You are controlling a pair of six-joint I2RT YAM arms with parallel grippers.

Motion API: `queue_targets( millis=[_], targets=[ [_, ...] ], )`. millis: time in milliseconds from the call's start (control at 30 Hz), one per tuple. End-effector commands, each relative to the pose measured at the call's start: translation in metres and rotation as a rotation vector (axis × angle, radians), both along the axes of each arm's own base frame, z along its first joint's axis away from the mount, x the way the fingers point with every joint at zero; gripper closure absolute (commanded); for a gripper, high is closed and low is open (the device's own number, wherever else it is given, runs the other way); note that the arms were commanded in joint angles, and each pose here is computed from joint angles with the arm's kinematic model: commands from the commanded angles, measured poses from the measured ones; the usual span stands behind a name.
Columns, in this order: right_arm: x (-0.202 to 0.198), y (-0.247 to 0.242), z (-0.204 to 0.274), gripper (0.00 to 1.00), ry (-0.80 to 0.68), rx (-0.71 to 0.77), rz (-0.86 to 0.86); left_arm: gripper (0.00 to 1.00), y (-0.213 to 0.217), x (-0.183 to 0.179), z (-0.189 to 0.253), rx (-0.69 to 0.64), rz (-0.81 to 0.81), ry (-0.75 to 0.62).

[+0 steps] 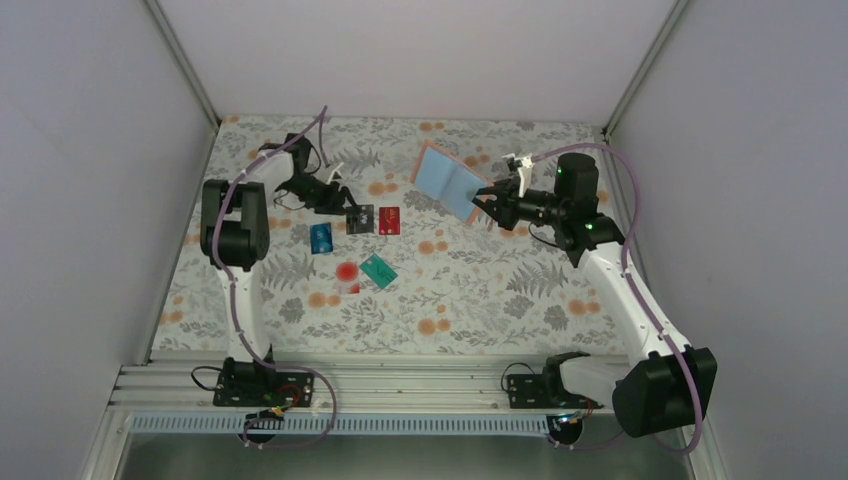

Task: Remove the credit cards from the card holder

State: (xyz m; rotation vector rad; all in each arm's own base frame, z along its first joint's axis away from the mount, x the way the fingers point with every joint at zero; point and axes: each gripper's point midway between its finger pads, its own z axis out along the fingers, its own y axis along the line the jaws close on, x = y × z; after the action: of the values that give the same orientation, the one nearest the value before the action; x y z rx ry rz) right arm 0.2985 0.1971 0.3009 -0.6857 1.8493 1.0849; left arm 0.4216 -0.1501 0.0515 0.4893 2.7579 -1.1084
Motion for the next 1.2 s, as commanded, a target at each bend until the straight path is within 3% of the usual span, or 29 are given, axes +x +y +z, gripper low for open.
queue_targets(
  millis=[0, 167, 300, 433, 533, 633, 767, 900, 933, 967, 1067, 1100, 1167],
  targets=[
    [-0.027, 0.011, 0.023, 0.96, -0.084, 0.055, 0.157, 0.38, 0.012, 0.016, 0.075, 0.046, -0.01, -0.239],
    [-0.075, 0.027, 0.045, 0.96, -0.184, 0.116, 0.391, 0.33, -0.003, -0.008, 0.171, -0.068, -0.116, -0.544],
    [-0.08, 0.034, 0.046, 0.96, -0.175, 0.108, 0.412, 0.28, -0.008, -0.032, 0.205, -0.118, -0.154, -0.625],
    [-0.049, 0.038, 0.014, 0.96, 0.045, 0.074, 0.33, 0.21, -0.001, -0.042, 0.212, -0.065, -0.128, -0.624],
    [-0.034, 0.042, -0.031, 0.96, 0.295, 0.056, 0.294, 0.01, 0.007, -0.049, 0.209, -0.008, -0.105, -0.636],
    [-0.031, 0.043, -0.086, 0.96, 0.474, -0.009, 0.248, 0.0, 0.018, -0.053, 0.208, 0.07, -0.07, -0.666],
    [-0.023, 0.034, -0.147, 0.96, 0.584, -0.156, 0.131, 0.0, 0.026, -0.057, 0.207, 0.127, -0.046, -0.69],
    [-0.029, 0.035, -0.189, 0.95, 0.682, -0.229, 0.135, 0.0, 0.026, -0.063, 0.205, 0.121, -0.056, -0.693],
    [-0.027, 0.032, -0.199, 0.9, 0.7, -0.262, 0.116, 0.0, 0.026, -0.063, 0.205, 0.122, -0.057, -0.693],
    [-0.02, 0.027, -0.209, 0.79, 0.706, -0.305, 0.072, 0.0, 0.026, -0.063, 0.206, 0.124, -0.057, -0.694],
    [0.017, 0.001, -0.216, 0.28, 0.657, -0.418, -0.144, 0.0, 0.027, -0.066, 0.207, 0.128, -0.058, -0.698],
    [0.032, -0.009, -0.21, 0.05, 0.628, -0.435, -0.223, 0.0, 0.027, -0.067, 0.207, 0.129, -0.058, -0.703],
    [0.063, -0.03, -0.186, 0.01, 0.549, -0.456, -0.382, 0.0, 0.029, -0.067, 0.207, 0.142, -0.05, -0.71]
  ],
)
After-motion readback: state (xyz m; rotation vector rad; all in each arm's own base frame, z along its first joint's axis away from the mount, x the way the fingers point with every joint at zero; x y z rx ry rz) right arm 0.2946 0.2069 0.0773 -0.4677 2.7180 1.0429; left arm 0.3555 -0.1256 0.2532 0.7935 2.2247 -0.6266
